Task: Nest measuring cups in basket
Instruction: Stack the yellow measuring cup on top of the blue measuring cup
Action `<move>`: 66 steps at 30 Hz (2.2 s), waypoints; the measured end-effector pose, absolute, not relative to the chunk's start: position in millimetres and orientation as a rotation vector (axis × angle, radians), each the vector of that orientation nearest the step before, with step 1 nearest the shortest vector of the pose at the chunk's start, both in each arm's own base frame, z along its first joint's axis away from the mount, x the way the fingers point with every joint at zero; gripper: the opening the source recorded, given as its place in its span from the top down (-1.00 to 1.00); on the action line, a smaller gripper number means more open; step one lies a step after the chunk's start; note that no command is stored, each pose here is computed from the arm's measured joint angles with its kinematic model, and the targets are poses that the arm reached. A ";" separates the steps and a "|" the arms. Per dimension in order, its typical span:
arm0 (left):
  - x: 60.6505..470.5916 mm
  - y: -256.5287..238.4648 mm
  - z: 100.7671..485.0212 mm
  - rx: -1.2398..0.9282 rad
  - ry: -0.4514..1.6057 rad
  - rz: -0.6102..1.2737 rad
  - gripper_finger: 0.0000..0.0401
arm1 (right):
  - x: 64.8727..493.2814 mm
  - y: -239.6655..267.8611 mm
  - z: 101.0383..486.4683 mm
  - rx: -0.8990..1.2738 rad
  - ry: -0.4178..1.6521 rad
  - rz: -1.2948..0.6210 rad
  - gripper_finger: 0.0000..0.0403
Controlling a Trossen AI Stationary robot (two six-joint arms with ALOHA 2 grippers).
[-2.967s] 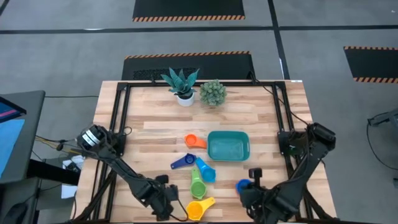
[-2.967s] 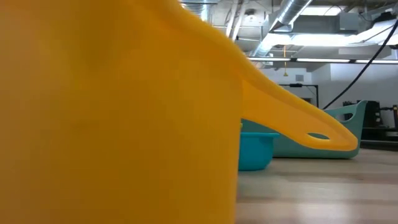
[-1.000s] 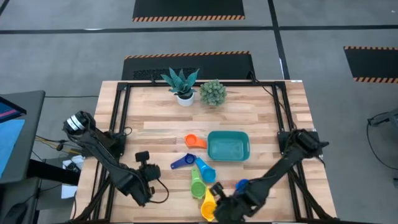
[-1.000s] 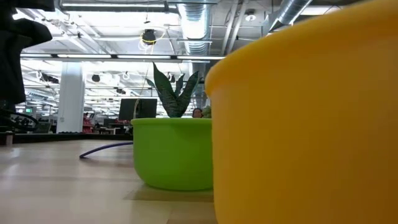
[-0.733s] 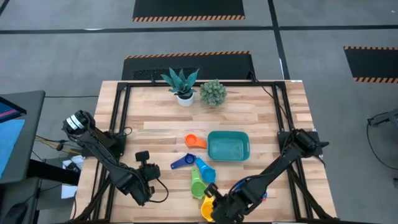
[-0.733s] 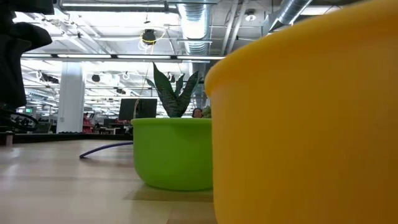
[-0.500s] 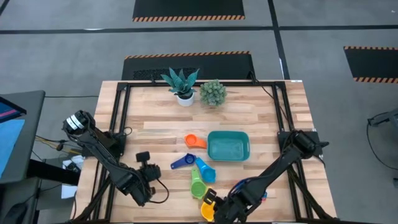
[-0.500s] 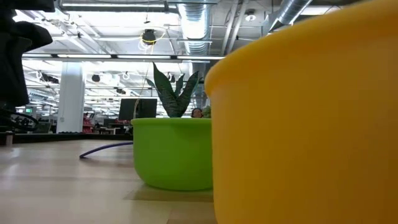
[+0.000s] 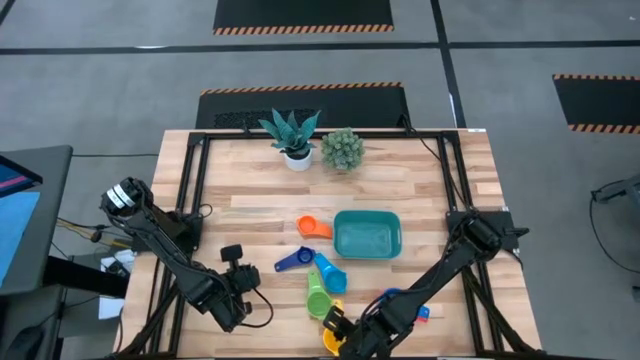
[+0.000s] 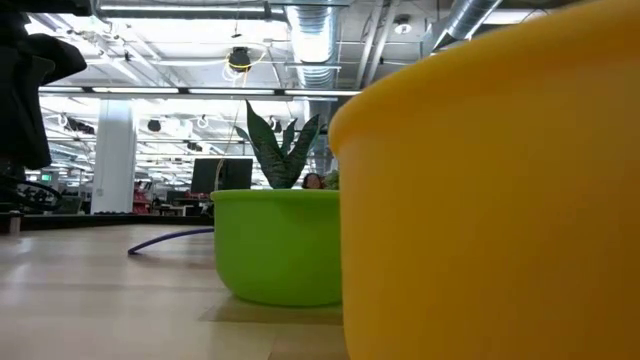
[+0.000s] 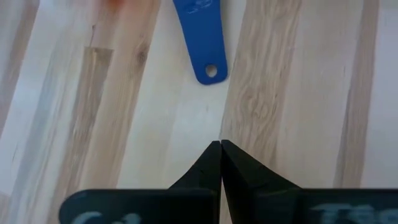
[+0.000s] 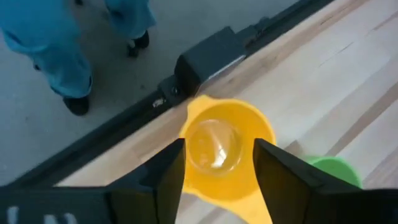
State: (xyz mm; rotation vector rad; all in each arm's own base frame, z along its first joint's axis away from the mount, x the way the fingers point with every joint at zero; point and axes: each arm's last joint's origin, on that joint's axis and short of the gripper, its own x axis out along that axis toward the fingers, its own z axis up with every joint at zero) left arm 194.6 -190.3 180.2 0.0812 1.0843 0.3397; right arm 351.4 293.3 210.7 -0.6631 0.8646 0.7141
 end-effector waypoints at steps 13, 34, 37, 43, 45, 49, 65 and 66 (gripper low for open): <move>196.1 -191.5 180.6 0.070 1.064 0.337 1.00 | 348.4 310.1 177.8 -0.665 0.919 0.704 -0.11; 199.4 -194.9 181.2 0.059 1.036 0.304 1.00 | 354.8 306.9 159.8 -0.534 1.005 0.599 -0.09; 199.4 -194.9 181.2 0.060 1.035 0.304 1.00 | 355.4 306.4 160.7 -0.489 1.010 0.548 0.01; 199.8 -195.3 181.3 0.074 1.035 0.292 1.00 | 353.6 303.7 160.3 -0.381 1.069 0.470 0.46; 200.2 -195.8 181.4 0.072 1.032 0.287 1.00 | 353.7 303.7 160.4 -0.337 1.078 0.444 0.65; 200.4 -196.0 181.4 0.069 1.030 0.286 1.00 | 353.3 307.5 164.8 -0.280 1.077 0.418 0.93; 200.8 -195.9 181.7 0.067 1.014 0.297 1.00 | 347.8 304.6 269.8 -0.009 1.028 -0.094 0.97; 200.9 -195.8 181.8 0.069 1.010 0.300 1.00 | 346.0 302.7 273.0 0.026 1.027 -0.145 0.97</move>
